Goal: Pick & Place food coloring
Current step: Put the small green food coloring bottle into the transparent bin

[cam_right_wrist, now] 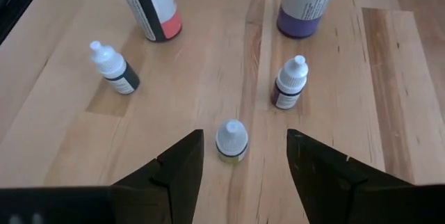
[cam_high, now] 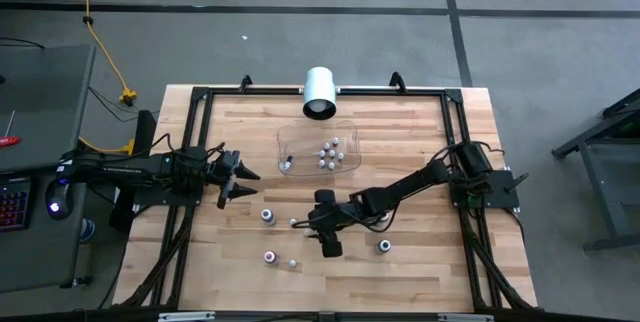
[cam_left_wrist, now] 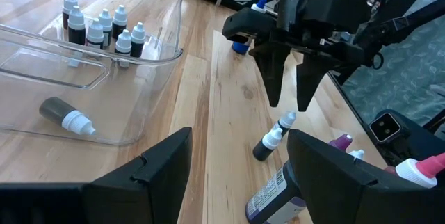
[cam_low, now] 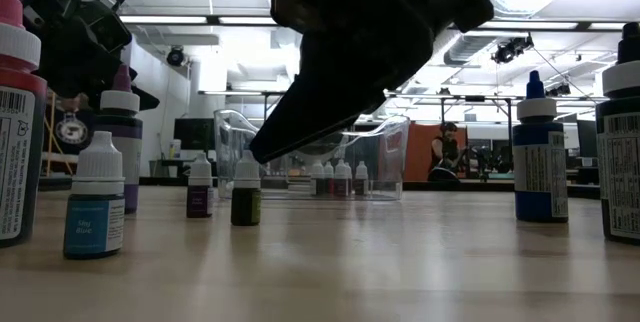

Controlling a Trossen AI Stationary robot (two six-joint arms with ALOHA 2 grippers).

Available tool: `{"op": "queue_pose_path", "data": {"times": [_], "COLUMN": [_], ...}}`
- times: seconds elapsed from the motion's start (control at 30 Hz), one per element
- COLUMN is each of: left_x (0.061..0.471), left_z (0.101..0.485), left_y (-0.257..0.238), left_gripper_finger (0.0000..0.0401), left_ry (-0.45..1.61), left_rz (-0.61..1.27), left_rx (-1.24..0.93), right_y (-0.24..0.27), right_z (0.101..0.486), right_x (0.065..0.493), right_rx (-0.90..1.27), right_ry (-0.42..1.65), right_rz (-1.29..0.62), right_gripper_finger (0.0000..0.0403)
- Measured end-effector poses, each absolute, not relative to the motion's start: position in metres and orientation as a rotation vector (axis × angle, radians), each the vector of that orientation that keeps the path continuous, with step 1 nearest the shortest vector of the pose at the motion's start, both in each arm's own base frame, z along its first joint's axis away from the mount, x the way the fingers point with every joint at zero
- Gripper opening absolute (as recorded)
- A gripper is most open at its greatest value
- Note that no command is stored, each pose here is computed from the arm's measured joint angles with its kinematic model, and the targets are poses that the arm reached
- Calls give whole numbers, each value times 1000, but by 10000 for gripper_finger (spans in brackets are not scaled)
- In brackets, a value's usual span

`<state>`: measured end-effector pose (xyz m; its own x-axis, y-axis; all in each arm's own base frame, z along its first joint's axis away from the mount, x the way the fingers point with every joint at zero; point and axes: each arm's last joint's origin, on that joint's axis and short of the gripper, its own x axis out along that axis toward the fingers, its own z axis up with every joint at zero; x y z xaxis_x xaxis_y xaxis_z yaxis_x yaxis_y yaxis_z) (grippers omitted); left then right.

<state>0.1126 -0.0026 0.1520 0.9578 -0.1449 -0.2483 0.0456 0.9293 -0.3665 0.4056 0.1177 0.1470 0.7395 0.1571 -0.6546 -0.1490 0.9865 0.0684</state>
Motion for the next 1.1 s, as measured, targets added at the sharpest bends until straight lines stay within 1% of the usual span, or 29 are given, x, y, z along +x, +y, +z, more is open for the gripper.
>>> {"op": "queue_pose_path", "data": {"times": [0.5,0.73,0.9,1.1], "left_x": [113,113,113,113], "left_z": [152,152,152,152], "left_y": [-3,-3,-3,-3], "left_gripper_finger": [234,234,234,234], "left_ry": [276,276,276,276], "left_rz": [-99,-99,-99,-99], "left_rx": [-367,-366,-366,-366], "right_y": [119,118,119,120], "right_z": [149,149,138,136], "right_x": [407,407,410,414], "right_rx": [36,7,0,-1], "right_ry": [695,696,716,710], "right_rz": [179,172,189,185], "right_gripper_finger": [195,195,195,195]}}
